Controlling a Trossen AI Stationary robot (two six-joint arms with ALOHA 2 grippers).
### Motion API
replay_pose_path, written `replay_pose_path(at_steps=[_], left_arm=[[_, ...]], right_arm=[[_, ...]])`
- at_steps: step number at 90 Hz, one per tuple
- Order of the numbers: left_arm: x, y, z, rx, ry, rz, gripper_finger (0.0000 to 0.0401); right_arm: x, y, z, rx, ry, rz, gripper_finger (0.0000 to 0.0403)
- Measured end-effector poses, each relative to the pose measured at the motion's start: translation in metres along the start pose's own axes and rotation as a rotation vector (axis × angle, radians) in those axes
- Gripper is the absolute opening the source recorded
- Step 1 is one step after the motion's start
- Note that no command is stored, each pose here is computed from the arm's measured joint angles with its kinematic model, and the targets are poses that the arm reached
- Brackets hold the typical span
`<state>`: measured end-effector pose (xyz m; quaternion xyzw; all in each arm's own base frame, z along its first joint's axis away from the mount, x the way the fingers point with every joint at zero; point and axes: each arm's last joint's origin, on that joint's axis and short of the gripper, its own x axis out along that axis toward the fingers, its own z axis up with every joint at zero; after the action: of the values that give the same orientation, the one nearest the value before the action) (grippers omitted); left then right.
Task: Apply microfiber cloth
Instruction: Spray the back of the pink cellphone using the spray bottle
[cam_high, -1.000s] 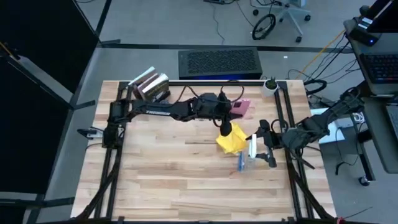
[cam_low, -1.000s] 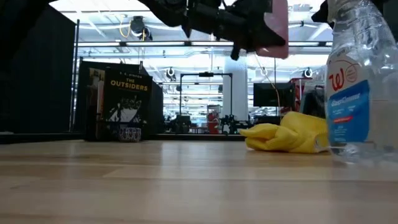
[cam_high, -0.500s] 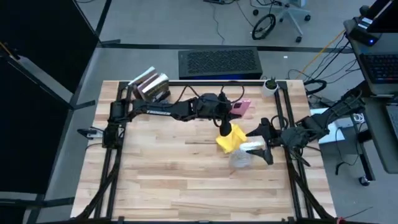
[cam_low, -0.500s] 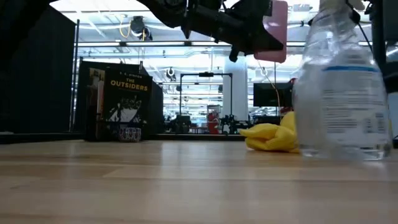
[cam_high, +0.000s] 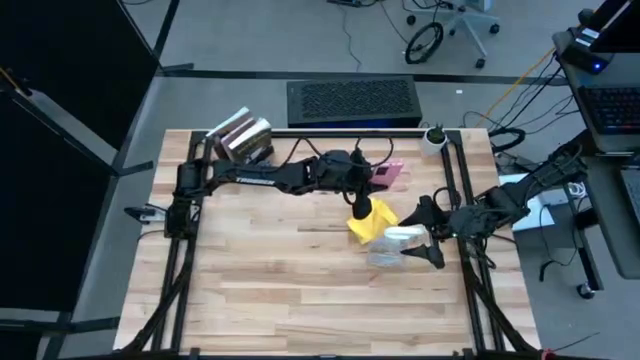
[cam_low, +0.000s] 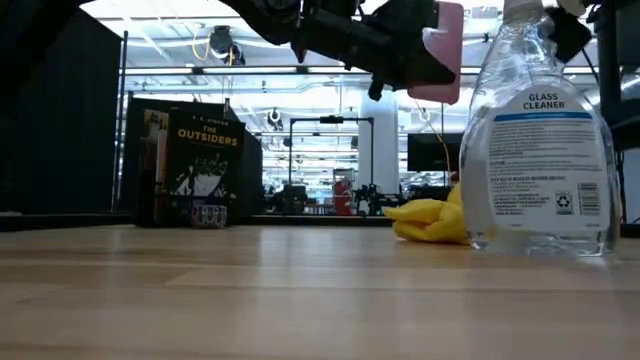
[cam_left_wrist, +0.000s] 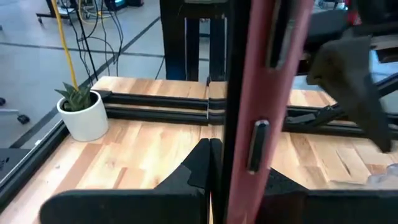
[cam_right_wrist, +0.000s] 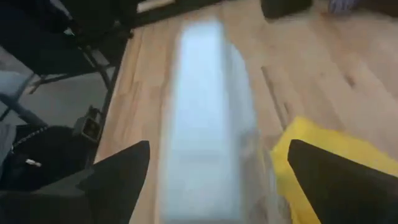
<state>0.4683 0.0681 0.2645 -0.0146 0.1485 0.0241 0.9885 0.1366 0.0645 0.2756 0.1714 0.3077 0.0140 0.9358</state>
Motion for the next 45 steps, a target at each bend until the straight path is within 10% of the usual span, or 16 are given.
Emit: replay_pose_path(at_steps=[45], left_arm=[[-0.017, -0.027, -0.019, 0.078, 0.291, -0.069, 0.0013]], right_arm=[[0.02, -0.009, -0.031, 0.173, 0.172, -0.114, 0.0367]])
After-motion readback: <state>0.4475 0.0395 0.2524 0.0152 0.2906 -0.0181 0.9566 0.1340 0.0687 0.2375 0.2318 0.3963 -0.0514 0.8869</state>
